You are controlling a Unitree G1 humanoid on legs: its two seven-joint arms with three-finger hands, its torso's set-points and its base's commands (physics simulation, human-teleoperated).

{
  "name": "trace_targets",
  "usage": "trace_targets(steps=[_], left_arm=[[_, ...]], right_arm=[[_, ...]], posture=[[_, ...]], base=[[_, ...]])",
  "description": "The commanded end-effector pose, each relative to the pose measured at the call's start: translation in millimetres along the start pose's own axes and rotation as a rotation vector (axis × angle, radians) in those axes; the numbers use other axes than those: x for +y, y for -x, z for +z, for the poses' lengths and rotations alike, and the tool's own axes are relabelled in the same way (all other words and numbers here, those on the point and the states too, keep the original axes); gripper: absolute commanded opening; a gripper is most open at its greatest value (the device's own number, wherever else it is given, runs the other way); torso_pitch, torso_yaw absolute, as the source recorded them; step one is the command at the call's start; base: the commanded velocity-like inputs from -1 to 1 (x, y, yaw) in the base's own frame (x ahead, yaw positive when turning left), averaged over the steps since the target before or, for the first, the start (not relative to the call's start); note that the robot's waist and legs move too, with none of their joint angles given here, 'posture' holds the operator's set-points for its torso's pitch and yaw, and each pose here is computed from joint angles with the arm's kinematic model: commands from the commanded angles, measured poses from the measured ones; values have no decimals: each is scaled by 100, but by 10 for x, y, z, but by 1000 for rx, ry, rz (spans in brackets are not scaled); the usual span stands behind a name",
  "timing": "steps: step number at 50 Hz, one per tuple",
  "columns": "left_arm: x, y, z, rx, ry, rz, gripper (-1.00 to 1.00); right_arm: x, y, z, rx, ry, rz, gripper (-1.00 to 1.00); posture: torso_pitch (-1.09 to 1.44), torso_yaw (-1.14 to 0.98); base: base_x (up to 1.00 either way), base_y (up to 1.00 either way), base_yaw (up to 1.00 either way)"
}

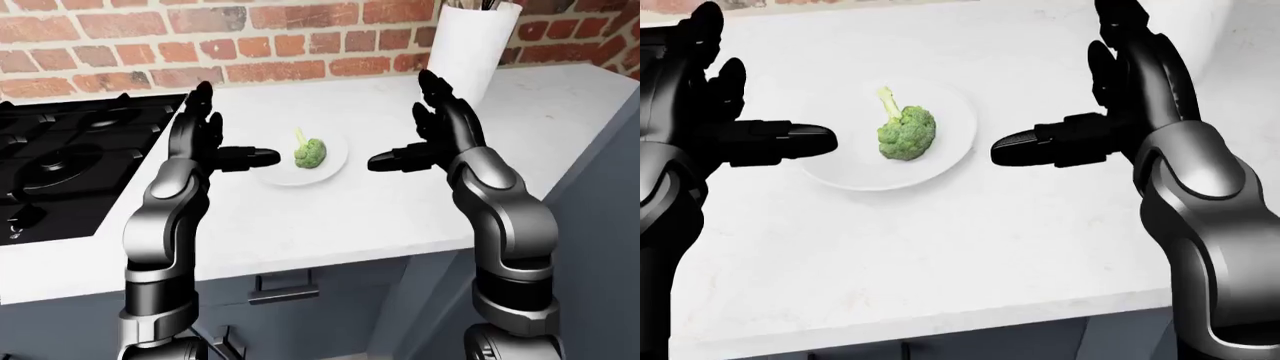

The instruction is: Place the broccoli on the rack of the oven.

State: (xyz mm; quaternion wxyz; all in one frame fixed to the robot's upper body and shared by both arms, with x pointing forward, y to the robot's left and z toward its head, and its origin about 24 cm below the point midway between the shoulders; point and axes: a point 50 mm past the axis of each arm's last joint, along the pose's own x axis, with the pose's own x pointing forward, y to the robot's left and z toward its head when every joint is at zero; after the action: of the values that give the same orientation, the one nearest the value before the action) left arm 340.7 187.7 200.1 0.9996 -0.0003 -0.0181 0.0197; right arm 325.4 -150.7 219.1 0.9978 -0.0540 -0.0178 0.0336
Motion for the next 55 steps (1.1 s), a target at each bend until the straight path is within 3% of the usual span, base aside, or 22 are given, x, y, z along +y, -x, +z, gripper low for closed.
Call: trace_targets(steps=[1, 20, 35, 43, 51, 55], left_arm=[[-69, 17, 250, -112, -4, -30, 100], [-54, 17, 277, -115, -2, -30, 100], [-84, 20, 252, -112, -10, -43, 100], [-150, 9, 367, -127, -33, -68, 100], [-381, -142, 523, -110, -119, -219, 100], [-520, -253, 631, -118, -229, -291, 100]], right_arm=[[-62, 41, 246, -115, 12, -35, 100], [-10, 27, 305, -136, 26, -24, 100], [-59, 26, 293, -149, 15, -46, 100], [-124, 12, 324, -152, 10, -63, 100], [-207, 0, 426, -148, 14, -68, 100], [-214, 7, 443, -148, 8, -68, 100]], posture=[[0, 0], [0, 0], [0, 0], [0, 0], [0, 0], [0, 0]], base=[[13, 0, 0], [1, 11, 0], [0, 4, 0], [0, 0, 0], [0, 0, 0], [0, 0, 0]])
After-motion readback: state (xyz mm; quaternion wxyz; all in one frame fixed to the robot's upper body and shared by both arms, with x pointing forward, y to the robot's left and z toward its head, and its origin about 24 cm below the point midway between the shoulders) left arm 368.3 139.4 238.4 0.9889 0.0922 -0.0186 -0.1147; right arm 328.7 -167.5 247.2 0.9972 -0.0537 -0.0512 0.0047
